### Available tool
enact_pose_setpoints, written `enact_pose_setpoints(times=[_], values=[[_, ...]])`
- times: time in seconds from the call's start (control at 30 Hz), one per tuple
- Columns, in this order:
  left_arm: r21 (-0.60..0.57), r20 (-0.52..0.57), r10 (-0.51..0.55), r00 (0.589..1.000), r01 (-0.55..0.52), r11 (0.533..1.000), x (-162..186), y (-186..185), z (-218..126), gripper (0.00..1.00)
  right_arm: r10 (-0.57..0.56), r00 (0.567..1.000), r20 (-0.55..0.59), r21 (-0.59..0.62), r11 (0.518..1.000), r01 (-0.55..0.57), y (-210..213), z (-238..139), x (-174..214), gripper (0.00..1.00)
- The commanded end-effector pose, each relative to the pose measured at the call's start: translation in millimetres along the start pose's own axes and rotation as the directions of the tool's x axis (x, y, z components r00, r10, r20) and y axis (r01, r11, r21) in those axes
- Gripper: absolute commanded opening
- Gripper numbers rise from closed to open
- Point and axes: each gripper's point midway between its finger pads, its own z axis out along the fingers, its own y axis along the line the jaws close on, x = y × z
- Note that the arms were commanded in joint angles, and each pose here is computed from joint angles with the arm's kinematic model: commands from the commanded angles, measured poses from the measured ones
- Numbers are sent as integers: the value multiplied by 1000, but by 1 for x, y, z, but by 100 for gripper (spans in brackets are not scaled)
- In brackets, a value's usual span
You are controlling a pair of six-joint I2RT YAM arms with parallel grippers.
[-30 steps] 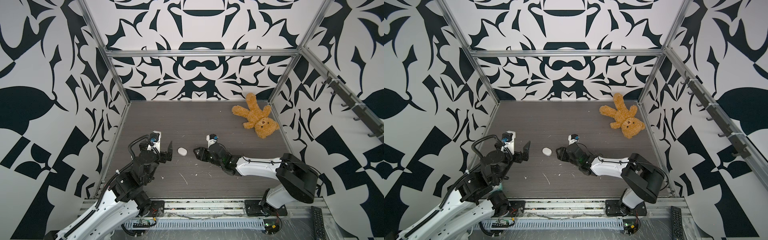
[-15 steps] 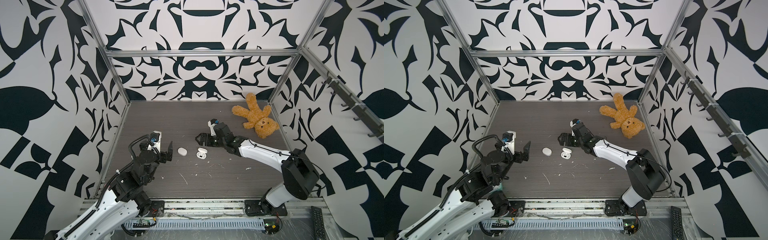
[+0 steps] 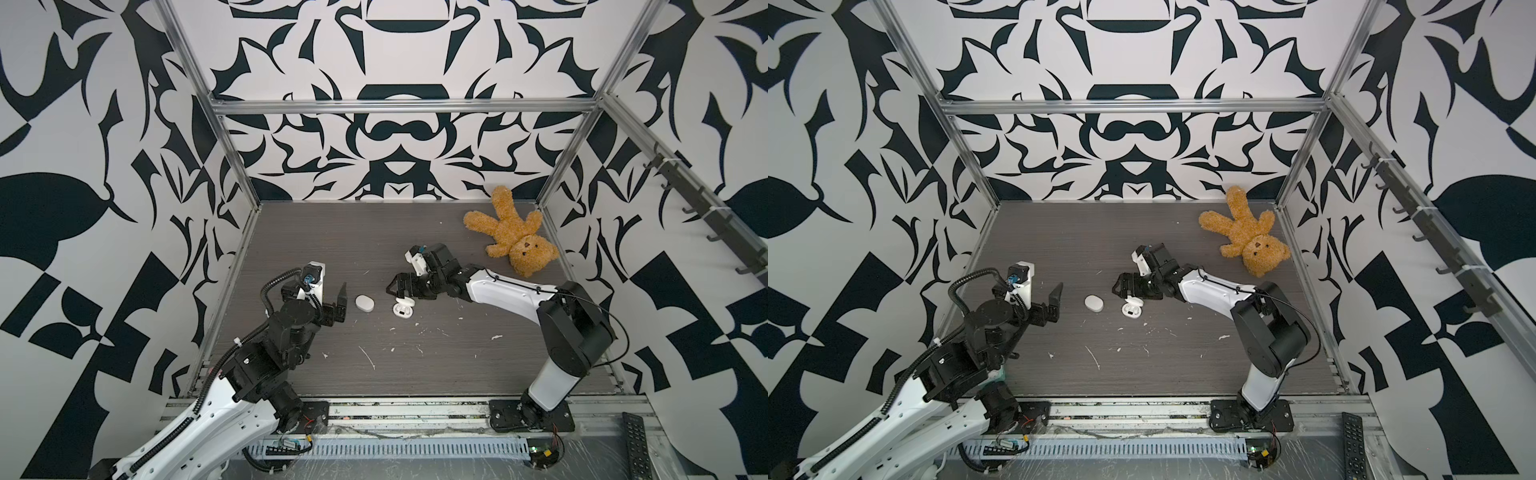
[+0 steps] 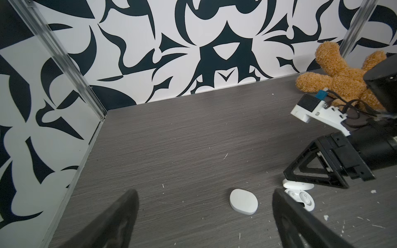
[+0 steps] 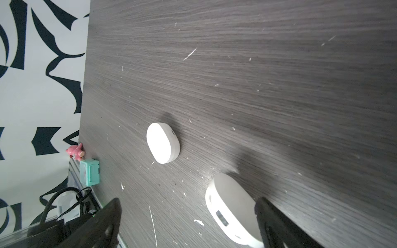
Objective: Insert the wireless bluetooth earbuds into the charging case
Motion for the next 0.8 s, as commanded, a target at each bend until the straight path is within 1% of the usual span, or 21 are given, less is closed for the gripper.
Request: enact_pose_setpoints(times=[0.0,0.37,0.57,0.63,0.67,0.7,0.77], values=[[0,-15,12,1000,-12,1000,6,0,2,99,-21,1000,-19,-75,997,19,18,0,-1,99],[0,-11,9,1000,-9,1000,6,0,1,99,-46,998,-53,-99,994,41,26,1,18,99],[-1,-10,9,1000,-9,1000,5,1,1,99,-58,994,-93,-96,994,49,26,6,39,99],[-1,-9,7,1000,-7,1000,5,1,0,99,-71,995,-74,-109,992,63,33,-4,38,99],[-2,-9,7,1000,-7,1000,5,1,0,99,-91,995,-45,-91,992,86,36,-14,34,99],[0,-7,6,1000,-6,1000,5,1,0,99,-115,993,-7,-64,991,114,37,-25,28,99],[-6,-10,2,1000,-3,1000,5,1,1,99,-189,977,100,-16,981,191,48,-58,10,99]])
